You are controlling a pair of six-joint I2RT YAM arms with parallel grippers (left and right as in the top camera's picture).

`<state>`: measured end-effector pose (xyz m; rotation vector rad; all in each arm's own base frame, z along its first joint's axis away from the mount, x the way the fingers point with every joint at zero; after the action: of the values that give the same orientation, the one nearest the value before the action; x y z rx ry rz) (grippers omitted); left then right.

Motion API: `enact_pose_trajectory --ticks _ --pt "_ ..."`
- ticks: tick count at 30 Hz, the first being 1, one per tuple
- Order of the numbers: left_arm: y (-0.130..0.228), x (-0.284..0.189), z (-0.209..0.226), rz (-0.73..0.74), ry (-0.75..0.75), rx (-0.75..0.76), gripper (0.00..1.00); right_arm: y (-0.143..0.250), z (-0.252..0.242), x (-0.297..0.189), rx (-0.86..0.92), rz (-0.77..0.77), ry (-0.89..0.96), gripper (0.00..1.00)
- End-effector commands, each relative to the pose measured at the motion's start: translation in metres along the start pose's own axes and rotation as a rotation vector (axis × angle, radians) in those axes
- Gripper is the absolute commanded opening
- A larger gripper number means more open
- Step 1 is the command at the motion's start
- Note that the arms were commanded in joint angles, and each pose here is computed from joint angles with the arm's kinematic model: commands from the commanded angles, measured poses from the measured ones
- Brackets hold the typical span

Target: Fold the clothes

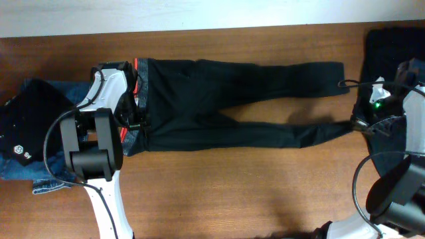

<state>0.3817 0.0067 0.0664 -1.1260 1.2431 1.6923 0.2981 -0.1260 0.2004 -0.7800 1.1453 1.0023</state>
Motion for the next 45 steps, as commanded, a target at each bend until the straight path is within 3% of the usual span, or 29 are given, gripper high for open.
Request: enact_pose_trajectory --ticks 1,10,17,18,20,23,35,45 --pt "-0.012 0.024 0.004 -0.004 -0.051 -0.031 0.83 0.003 0.0 -0.02 0.01 -0.018 0.036 0.04" --pt "-0.013 0.024 0.004 -0.008 -0.05 -0.032 0.83 0.01 -0.027 -0.033 0.144 0.007 0.307 0.04" --pt "-0.013 0.024 0.004 -0.007 -0.05 -0.032 0.83 0.0 -0.047 -0.038 0.181 -0.063 0.395 0.1" --pt "-0.013 0.024 0.004 -0.007 -0.05 -0.032 0.82 0.0 -0.049 -0.038 0.186 -0.062 0.396 0.16" --pt "-0.013 0.024 0.004 -0.007 -0.05 -0.032 0.82 0.002 -0.051 -0.039 0.192 -0.054 0.397 0.48" --pt "-0.013 0.024 0.004 -0.007 -0.05 -0.032 0.82 0.003 -0.051 -0.039 0.193 -0.052 0.396 0.62" --pt "-0.013 0.024 0.004 -0.007 -0.05 -0.032 0.83 0.007 -0.044 -0.028 0.188 -0.019 0.312 0.64" --pt "-0.013 0.024 0.004 -0.01 -0.049 -0.032 0.83 0.019 -0.053 0.044 0.186 0.026 0.232 0.63"
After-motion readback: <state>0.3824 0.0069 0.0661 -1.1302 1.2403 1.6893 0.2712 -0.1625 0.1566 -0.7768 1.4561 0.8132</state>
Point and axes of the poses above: each gripper's point midway between its finger pads, its own x axis out along the fingers, its own z axis along the line the jaws close on, y = z × x, the point moved 7 cm from there along -x, back along the fingers, and after that the axes turned 5 degrees about -x, right-handed, at the moved point
